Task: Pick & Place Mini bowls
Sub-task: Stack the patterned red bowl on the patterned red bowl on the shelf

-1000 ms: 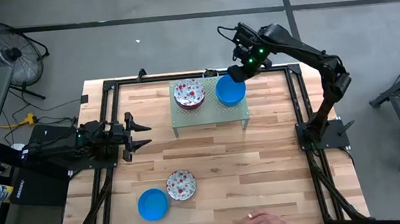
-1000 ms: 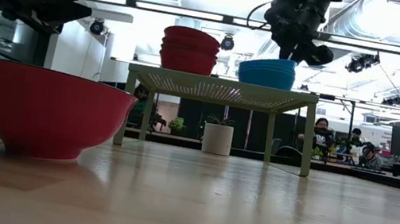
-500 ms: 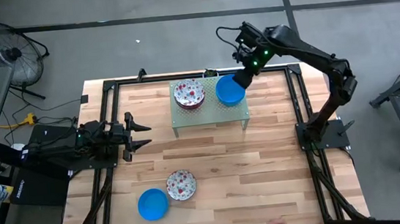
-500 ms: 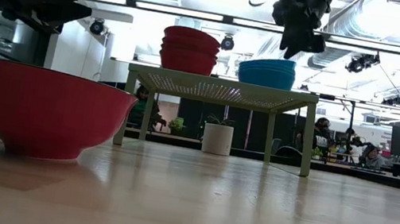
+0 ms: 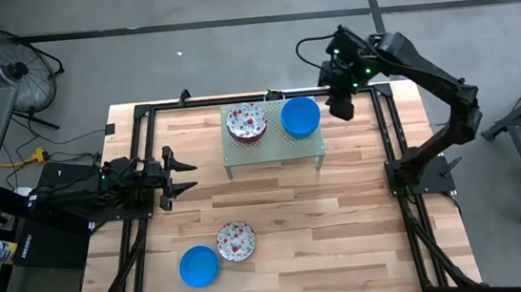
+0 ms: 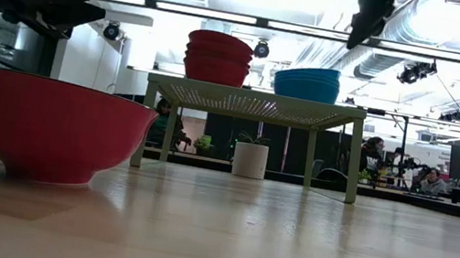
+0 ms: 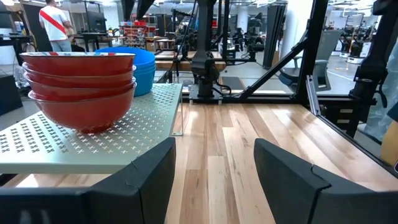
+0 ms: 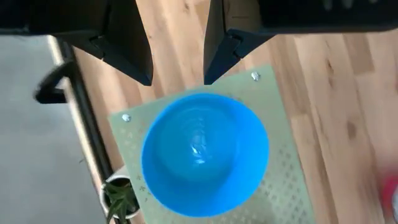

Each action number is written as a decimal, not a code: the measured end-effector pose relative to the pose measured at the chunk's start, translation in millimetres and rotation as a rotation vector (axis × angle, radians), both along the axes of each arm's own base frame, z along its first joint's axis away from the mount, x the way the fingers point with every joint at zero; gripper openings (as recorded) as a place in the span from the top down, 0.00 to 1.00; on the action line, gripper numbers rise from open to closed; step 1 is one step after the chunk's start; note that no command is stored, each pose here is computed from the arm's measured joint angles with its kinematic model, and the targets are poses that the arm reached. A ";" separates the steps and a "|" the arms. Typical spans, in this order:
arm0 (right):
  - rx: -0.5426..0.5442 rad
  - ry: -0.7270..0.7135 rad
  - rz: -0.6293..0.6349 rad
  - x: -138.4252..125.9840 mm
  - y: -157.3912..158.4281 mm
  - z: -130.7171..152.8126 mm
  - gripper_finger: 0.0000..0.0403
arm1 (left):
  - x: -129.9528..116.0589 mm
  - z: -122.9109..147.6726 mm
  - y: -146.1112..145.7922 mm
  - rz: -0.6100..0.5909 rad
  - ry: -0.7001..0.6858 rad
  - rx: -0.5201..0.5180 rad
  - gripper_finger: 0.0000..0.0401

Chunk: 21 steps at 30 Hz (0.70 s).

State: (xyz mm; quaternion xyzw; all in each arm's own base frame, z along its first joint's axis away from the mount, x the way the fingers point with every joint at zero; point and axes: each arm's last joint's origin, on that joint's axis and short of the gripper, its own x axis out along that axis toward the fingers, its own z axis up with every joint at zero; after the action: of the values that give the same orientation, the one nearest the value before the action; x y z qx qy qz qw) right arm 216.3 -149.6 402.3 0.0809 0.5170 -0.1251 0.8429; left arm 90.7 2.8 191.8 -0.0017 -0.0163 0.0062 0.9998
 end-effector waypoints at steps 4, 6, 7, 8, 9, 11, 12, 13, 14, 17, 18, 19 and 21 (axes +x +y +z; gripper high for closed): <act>-0.048 -0.011 0.067 -12.0 10.5 -1.1 0.68 | 0.0 0.0 0.0 0.000 0.000 0.000 0.47; -0.060 -0.047 0.106 -19.3 18.8 -8.4 0.68 | 0.0 0.0 0.0 0.000 0.000 0.000 0.47; -0.069 -0.061 0.118 -23.3 23.4 -13.2 0.68 | 0.0 0.0 0.0 0.000 0.000 0.000 0.47; -0.078 -0.074 0.124 -28.6 28.6 -18.9 0.68 | 0.0 0.0 0.0 0.000 0.000 0.000 0.47; -0.092 -0.085 0.126 -33.6 33.3 -24.3 0.68 | 0.0 0.0 0.0 0.000 0.000 0.000 0.47; -0.123 -0.119 0.127 -44.8 42.4 -32.6 0.68 | 0.0 0.0 0.0 0.000 0.000 0.000 0.47; -0.133 -0.135 0.125 -50.8 46.8 -35.9 0.68 | 0.0 0.0 0.0 0.000 0.000 0.000 0.47; -0.137 -0.146 0.120 -56.0 50.3 -39.4 0.68 | 0.0 0.0 0.0 0.000 0.000 0.000 0.47; -0.147 -0.160 0.113 -61.3 53.7 -42.0 0.68 | 0.0 0.0 0.0 0.000 0.000 0.000 0.47; -0.166 -0.187 0.074 -76.2 62.8 -47.6 0.68 | 0.0 0.0 0.0 0.000 0.000 0.000 0.47; -0.168 -0.193 0.058 -81.0 65.7 -49.0 0.68 | 0.0 0.0 0.0 0.000 0.000 0.000 0.47; -0.173 -0.201 0.043 -85.9 68.7 -50.8 0.68 | 0.0 0.0 0.0 0.000 0.000 0.000 0.47; -0.170 -0.220 0.025 -94.1 74.1 -57.9 0.68 | 0.0 0.0 0.0 0.000 0.000 0.000 0.47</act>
State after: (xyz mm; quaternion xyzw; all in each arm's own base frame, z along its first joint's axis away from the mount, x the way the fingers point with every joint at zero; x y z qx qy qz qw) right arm 122.1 -75.5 344.3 0.0161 0.4098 -0.1484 0.8999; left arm 90.7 2.8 191.8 -0.0018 -0.0165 0.0062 0.9998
